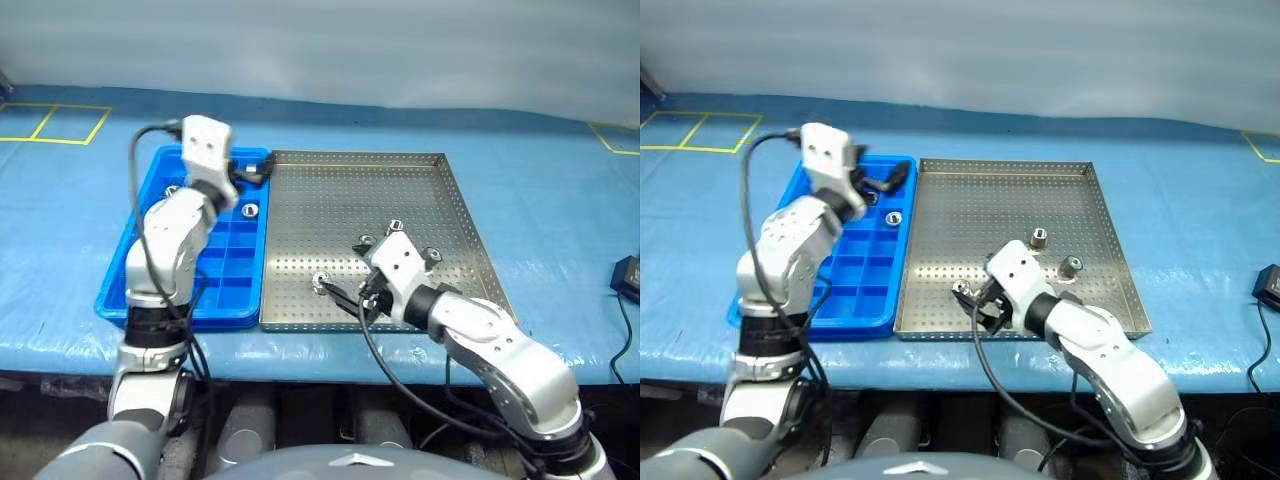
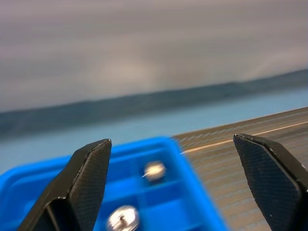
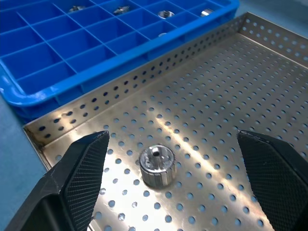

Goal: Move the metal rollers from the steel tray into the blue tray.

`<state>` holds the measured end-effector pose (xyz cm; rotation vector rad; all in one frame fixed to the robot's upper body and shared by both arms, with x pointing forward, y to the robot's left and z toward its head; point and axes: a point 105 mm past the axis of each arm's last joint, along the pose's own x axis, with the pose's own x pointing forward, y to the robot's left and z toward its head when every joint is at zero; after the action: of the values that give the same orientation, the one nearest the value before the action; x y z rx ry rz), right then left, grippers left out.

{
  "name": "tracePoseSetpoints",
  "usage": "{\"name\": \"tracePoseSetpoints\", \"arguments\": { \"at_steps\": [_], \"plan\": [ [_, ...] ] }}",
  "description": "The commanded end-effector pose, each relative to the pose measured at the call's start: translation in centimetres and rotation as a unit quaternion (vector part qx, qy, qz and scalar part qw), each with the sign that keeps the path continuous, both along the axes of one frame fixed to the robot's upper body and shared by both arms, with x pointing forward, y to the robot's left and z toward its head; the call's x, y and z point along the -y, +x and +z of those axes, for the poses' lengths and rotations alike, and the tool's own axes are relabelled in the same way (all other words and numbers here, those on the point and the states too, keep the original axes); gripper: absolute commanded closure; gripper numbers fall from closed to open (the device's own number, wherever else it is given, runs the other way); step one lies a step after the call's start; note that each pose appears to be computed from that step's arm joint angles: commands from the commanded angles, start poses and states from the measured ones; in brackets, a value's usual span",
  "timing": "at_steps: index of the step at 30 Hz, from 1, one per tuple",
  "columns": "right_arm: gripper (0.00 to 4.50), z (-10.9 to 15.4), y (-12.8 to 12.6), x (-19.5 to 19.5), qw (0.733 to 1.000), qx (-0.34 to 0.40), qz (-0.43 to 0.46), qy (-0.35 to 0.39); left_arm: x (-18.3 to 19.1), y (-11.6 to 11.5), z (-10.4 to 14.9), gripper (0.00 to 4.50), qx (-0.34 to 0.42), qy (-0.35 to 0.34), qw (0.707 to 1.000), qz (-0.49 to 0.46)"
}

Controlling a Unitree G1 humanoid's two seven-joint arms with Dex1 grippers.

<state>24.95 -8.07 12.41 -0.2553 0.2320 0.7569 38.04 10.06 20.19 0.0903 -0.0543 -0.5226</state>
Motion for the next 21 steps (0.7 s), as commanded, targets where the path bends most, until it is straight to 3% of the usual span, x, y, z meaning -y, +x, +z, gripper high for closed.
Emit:
{"name": "tracePoseSetpoints", "arguments": {
  "at_steps": [1,5,10,21],
  "plan": [
    [0.00,1.2,-0.2,1.2,0.999,0.027,-0.026,-0.003,4.4,-0.2,-1.9,0.05,-0.047,0.026,0.993,-0.102],
    [0.00,0.3,0.0,3.8,0.994,0.016,-0.107,-0.022,8.3,0.0,-4.8,0.05,-0.098,0.057,0.982,-0.152],
    [0.00,0.0,-0.4,4.7,0.989,0.011,-0.143,-0.026,11.0,-0.4,-8.3,0.05,-0.143,0.084,0.971,-0.171],
    [0.00,0.0,-0.2,4.7,0.986,0.018,-0.163,-0.021,11.0,-1.2,-13.3,0.05,-0.208,0.168,0.952,-0.147]
  ]
}}
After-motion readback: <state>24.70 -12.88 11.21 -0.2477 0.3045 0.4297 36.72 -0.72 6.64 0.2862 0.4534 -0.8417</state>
